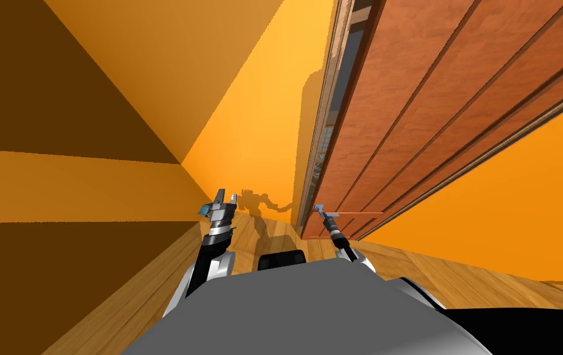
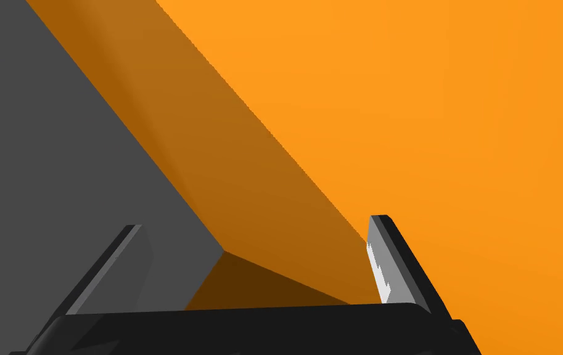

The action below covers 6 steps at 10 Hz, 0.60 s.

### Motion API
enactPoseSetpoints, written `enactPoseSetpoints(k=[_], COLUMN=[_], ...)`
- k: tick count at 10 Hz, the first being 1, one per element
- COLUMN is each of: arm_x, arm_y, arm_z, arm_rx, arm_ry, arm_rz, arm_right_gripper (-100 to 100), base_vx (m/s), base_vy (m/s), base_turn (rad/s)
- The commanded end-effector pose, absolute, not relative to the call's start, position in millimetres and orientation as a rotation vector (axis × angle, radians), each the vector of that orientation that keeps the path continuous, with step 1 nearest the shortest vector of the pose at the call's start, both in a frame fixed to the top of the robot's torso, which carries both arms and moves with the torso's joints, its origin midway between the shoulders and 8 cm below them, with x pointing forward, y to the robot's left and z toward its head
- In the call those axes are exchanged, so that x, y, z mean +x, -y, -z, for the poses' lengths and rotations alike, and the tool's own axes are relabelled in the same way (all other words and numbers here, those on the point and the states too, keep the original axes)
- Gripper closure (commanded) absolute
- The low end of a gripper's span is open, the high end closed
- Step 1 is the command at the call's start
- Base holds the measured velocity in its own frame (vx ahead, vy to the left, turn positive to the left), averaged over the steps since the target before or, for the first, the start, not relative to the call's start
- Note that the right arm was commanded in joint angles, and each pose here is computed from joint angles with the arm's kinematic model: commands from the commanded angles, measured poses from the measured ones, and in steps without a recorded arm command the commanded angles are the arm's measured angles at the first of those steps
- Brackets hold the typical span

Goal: Pull the door open

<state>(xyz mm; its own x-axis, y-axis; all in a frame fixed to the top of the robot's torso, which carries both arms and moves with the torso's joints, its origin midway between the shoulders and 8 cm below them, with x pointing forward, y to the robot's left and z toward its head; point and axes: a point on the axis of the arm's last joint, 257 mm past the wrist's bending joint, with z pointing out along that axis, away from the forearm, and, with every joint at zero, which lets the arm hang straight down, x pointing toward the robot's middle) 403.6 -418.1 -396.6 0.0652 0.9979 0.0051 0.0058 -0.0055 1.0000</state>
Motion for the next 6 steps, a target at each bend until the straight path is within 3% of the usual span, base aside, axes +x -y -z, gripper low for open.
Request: enactPoseSetpoints(k=[1, 6], arm_x=[403.6, 403.4], arm_y=[416.6, 410.3], arm_z=[396.1, 393.8], arm_rx=[1.242, 1.219], arm_ry=[-1.170, -1.198], arm_rz=[-1.169, -1.197], arm_right_gripper=[100, 100], base_vx=[-0.159, -0.215], base_vy=[-0.015, -0.072], base_turn=[0.117, 0.132])
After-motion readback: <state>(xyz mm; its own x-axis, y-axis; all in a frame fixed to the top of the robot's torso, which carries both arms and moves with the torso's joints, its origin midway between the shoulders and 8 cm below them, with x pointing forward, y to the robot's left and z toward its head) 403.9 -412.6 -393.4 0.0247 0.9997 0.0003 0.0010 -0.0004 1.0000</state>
